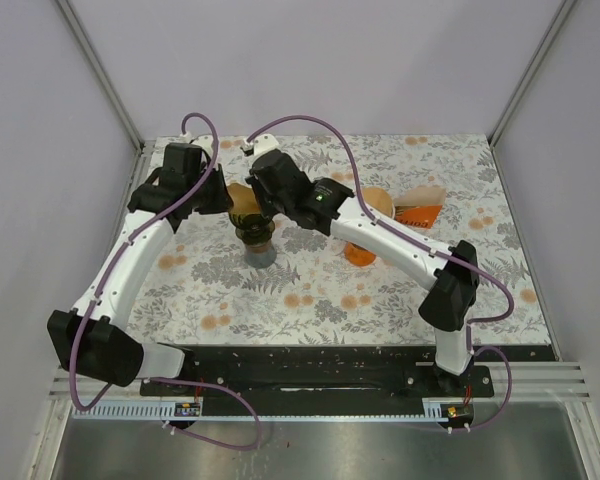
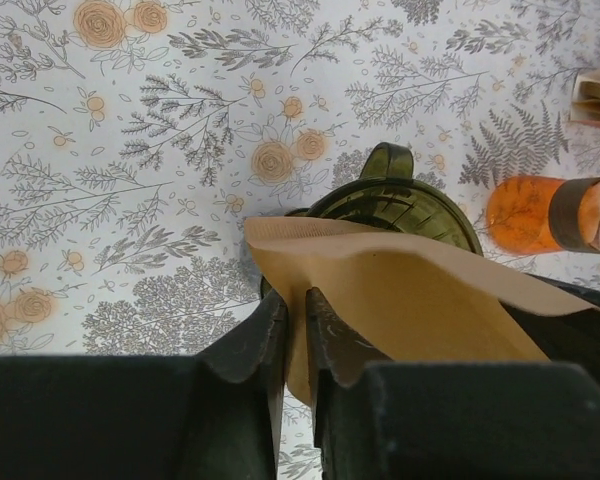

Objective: Place the coffee filter in the dripper

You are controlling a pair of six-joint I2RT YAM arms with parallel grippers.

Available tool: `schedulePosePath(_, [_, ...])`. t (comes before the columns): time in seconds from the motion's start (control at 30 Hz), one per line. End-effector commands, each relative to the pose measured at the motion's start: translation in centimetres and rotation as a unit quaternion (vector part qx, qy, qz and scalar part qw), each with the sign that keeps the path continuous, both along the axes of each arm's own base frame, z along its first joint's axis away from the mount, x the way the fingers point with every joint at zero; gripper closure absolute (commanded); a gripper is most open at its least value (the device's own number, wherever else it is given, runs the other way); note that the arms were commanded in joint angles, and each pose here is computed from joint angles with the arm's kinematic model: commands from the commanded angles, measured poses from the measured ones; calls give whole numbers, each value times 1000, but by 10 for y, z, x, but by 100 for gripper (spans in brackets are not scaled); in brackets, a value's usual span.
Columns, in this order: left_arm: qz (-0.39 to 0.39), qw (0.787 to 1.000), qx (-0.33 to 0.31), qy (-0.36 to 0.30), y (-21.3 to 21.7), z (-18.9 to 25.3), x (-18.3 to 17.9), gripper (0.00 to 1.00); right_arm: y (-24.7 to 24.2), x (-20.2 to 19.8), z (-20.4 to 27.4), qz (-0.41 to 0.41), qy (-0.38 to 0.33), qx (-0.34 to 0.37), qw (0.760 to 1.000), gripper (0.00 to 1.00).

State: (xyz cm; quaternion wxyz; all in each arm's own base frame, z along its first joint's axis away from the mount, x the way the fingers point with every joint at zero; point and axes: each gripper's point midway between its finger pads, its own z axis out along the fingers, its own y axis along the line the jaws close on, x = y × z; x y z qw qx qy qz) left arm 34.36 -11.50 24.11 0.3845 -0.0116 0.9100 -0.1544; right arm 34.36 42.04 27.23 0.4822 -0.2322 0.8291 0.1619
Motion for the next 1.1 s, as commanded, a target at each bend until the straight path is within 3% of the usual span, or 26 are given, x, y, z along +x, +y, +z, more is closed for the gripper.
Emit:
schedulePosePath(0.0, [-11, 999, 22, -21, 5, 5, 9, 87, 6, 8, -1, 7, 16, 31, 999, 100])
schedulePosePath(0.13, [-32, 999, 41, -17, 6, 0, 7, 100, 5, 11, -2, 12, 16, 30, 999, 100])
schedulePosePath(0.37, [-93, 991, 94, -17, 10, 0, 6, 100, 6, 20, 6, 16, 4, 22, 1000, 74])
schedulePosePath(0.47, [-106, 989, 104, -13, 11, 2, 5, 100, 8, 25, 10, 23, -8, 15, 1000, 71])
schedulePosePath(0.6, [-127, 985, 113, -20, 9, 3, 6, 100, 14, 27, 6, 38, -9, 7, 999, 77])
schedulePosePath(0.83, [-150, 982, 109, -29, 4, 6, 6, 100, 10, 34, -2, 34, 4, 7, 999, 100])
schedulePosePath(1.07, [-177, 980, 90, -31, -9, 3, 9, 100, 8, 31, -12, 43, 12, 13, 999, 100])
